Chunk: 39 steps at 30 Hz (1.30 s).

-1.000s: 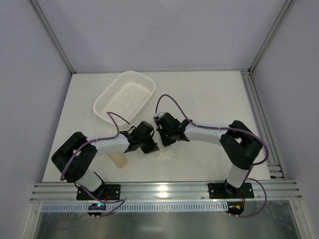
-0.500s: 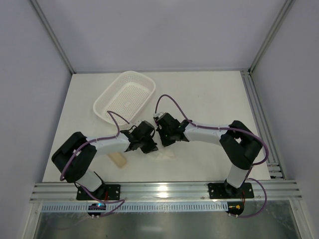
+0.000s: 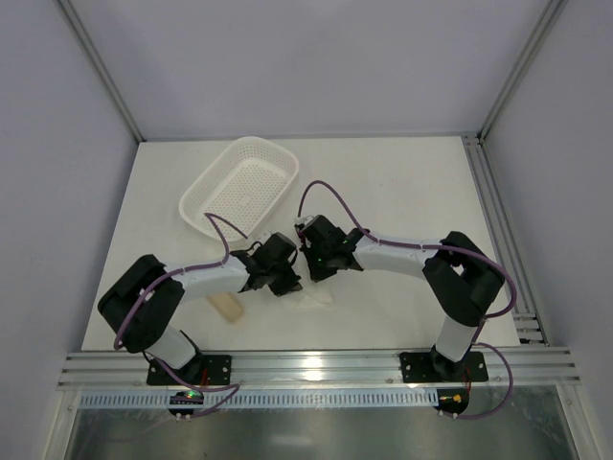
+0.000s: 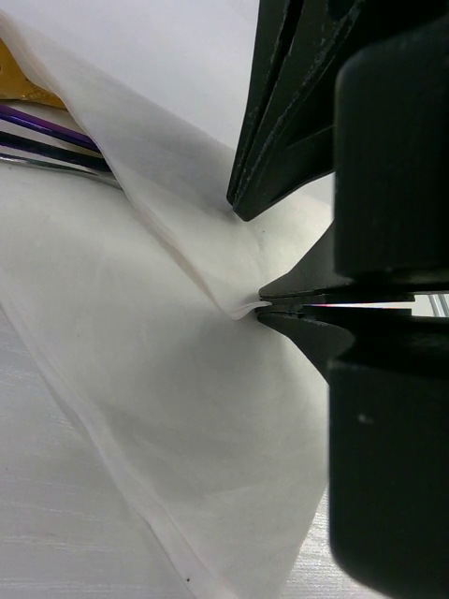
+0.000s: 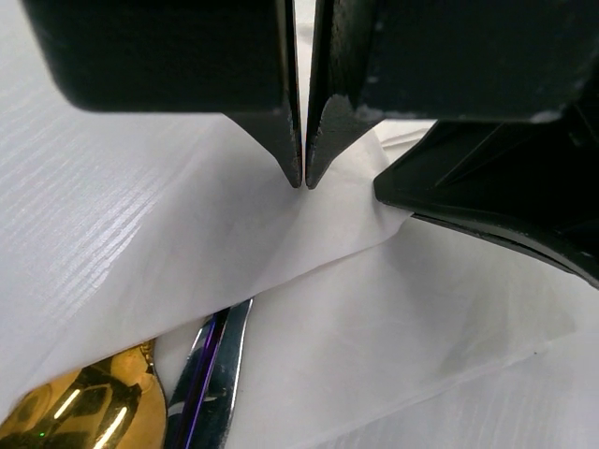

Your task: Place the utensils on the paper napkin and roll it up

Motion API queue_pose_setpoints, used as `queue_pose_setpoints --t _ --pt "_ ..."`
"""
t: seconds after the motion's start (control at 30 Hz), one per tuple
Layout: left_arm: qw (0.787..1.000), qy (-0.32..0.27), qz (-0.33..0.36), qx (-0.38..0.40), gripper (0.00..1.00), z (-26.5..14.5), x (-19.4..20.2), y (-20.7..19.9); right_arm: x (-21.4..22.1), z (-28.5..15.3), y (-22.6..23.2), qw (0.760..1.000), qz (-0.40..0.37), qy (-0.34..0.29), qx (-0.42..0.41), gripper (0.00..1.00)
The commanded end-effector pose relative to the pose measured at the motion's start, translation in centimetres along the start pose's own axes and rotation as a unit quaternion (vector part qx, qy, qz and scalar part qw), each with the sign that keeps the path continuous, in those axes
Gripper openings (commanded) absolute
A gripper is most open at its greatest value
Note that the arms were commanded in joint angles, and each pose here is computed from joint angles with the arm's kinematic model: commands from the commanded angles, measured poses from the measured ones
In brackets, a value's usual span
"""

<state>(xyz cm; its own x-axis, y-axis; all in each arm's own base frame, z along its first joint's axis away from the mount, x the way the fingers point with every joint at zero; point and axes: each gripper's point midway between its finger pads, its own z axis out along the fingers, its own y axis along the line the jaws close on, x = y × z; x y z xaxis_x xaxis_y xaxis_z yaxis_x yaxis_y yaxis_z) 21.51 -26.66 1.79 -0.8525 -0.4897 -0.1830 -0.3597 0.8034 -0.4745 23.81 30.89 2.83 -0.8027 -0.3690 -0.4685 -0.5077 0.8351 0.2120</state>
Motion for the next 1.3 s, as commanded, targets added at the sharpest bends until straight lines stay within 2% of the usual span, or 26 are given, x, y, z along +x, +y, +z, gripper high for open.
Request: queue_pose_setpoints --t 0.0,0.2,0.5,0.87,0.97,1.0,1.13,1.27 --pt "0.999 -0.008 0.015 -0.045 0.0 -0.2 0.0 2.4 -1.4 -0.1 1.6 0.999 0.01 -0.02 -0.033 0.04" --pt "0.999 -0.007 0.016 -0.045 0.0 -0.3 0.1 2.4 -1.6 0.1 1.3 0.999 0.013 -0.02 -0.023 0.04" --pt "0.999 -0.008 0.012 -0.038 0.0 -0.5 0.0 2.1 0.6 1.3 -0.3 1.0 0.02 0.006 0.008 0.04" --pt "1.0 -0.012 0.011 -0.02 0.04 -1.4 -0.1 0.7 1.7 1.1 -1.1 0.999 0.013 0.024 0.022 0.04" --pt "1.0 -0.015 0.012 -0.018 0.13 -2.0 -0.3 0.4 1.8 1.1 -1.1 0.999 0.007 0.027 0.023 0.04" --pt "1.0 -0.018 0.015 -0.019 0.21 -2.3 -0.5 0.3 2.0 1.1 -1.2 0.999 0.007 0.028 0.024 0.04" --pt "0.997 -0.066 0.033 -0.023 0.38 -4.6 -2.6 -0.2 2.1 1.3 -1.3 0.999 0.004 0.029 0.024 0.04" --pt "0.993 -0.091 0.05 -0.06 0.51 -6.1 -3.4 2.1 2.1 1.1 -1.1 0.999 0.006 0.028 0.02 0.04"
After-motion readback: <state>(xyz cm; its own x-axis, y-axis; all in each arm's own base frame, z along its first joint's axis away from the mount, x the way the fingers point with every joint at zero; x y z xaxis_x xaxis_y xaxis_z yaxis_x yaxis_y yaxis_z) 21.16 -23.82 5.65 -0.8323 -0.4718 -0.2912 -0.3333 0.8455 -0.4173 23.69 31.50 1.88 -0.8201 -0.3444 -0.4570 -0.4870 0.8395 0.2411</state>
